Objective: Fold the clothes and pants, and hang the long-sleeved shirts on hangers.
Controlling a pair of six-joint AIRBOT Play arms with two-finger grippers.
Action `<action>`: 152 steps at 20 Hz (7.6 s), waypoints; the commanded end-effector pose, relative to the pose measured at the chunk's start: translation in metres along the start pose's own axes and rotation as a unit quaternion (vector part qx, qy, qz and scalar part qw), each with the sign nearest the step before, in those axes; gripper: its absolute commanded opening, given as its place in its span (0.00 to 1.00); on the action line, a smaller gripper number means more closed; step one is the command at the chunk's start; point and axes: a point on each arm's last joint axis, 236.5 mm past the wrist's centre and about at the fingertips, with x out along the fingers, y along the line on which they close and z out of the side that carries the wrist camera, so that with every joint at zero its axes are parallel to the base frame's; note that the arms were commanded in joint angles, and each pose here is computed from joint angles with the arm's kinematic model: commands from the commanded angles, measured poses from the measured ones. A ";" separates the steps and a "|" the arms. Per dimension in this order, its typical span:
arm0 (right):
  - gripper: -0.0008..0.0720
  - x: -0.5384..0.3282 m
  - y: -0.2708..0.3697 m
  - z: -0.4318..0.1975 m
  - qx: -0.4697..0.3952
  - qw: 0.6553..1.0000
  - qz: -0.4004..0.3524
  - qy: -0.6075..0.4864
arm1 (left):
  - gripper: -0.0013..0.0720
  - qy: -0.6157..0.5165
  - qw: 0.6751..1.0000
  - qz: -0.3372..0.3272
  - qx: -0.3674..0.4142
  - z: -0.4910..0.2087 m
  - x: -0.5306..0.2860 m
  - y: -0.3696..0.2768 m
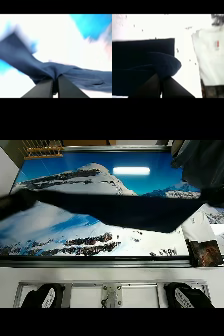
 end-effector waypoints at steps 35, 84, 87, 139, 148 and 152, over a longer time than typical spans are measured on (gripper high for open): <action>0.02 0.305 -0.021 0.034 0.025 0.994 0.000 0.108 | 0.03 0.212 0.968 0.063 -0.115 -0.064 0.299 0.176; 0.01 0.278 -0.041 -0.244 0.382 0.912 -0.003 0.151 | 0.72 0.406 0.889 0.173 -0.122 -0.288 0.143 0.195; 0.02 0.278 -0.041 -0.245 0.382 0.911 -0.003 0.153 | 0.72 0.405 0.874 0.198 -0.181 -0.301 0.129 0.215; 0.89 0.278 -0.004 -0.092 0.267 0.952 0.091 0.118 | 0.77 0.382 0.911 0.128 -0.088 -0.153 0.231 0.184; 0.89 0.256 -0.100 -0.180 0.226 0.931 0.116 0.263 | 0.03 0.374 0.921 0.100 -0.044 -0.160 0.225 0.132; 0.89 0.280 -0.098 -0.205 0.238 0.914 0.148 0.294 | 0.03 0.405 0.910 0.083 -0.020 -0.212 0.232 0.105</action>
